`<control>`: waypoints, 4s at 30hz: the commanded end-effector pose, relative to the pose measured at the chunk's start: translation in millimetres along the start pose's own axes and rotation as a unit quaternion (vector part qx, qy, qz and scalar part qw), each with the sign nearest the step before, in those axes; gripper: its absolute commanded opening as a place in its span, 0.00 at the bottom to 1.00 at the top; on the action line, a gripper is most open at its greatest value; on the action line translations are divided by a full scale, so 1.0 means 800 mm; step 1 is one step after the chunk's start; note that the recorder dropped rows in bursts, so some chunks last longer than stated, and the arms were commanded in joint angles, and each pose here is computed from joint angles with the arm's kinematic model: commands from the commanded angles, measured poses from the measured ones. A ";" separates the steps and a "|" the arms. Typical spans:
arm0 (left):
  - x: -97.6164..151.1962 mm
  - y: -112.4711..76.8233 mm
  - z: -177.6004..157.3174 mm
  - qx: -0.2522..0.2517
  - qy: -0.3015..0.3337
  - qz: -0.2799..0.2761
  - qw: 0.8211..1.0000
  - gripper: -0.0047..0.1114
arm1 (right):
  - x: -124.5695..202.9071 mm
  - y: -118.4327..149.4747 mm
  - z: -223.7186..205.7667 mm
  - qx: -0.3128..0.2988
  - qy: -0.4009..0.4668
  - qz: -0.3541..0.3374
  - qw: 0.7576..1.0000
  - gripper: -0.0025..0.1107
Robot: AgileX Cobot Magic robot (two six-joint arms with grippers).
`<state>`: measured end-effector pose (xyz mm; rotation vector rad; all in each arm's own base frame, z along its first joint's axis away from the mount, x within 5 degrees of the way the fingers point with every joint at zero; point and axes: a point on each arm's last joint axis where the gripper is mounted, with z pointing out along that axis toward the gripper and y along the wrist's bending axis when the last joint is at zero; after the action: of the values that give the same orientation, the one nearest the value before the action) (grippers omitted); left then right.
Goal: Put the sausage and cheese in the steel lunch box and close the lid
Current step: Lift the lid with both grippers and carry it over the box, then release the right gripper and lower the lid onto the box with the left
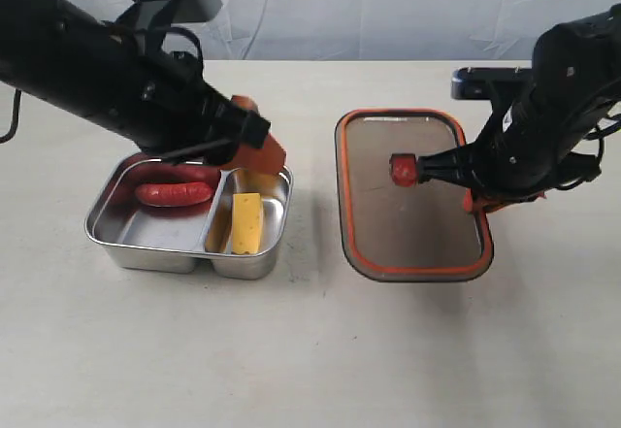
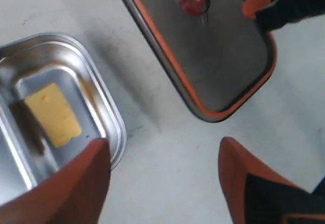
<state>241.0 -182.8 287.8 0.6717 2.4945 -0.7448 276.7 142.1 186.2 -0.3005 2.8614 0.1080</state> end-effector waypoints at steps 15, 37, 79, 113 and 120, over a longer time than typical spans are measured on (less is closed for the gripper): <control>-0.032 0.021 -0.038 0.157 -0.130 -0.063 0.977 0.56 | 0.008 0.017 -0.122 -0.144 -0.145 -0.012 0.979 0.01; -0.030 0.022 -0.037 0.140 -0.134 0.017 0.981 0.04 | 0.018 0.072 -0.141 -0.311 -0.157 -0.087 0.933 0.01; 0.024 0.036 -0.012 -0.319 0.107 0.550 0.764 0.04 | 0.057 0.016 -0.215 -0.185 -0.222 -0.147 0.946 0.55; 0.099 0.048 0.076 -0.277 0.076 0.585 0.758 0.05 | 0.061 0.016 -0.213 -0.187 -0.203 -0.150 0.950 0.55; 0.099 0.046 0.078 -0.265 0.076 0.606 0.746 0.27 | 0.063 0.016 -0.212 -0.187 -0.197 -0.151 0.950 0.55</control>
<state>219.9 -162.6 188.7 1.7811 1.6310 0.5778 184.8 129.4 334.5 -0.7051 2.3600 0.5873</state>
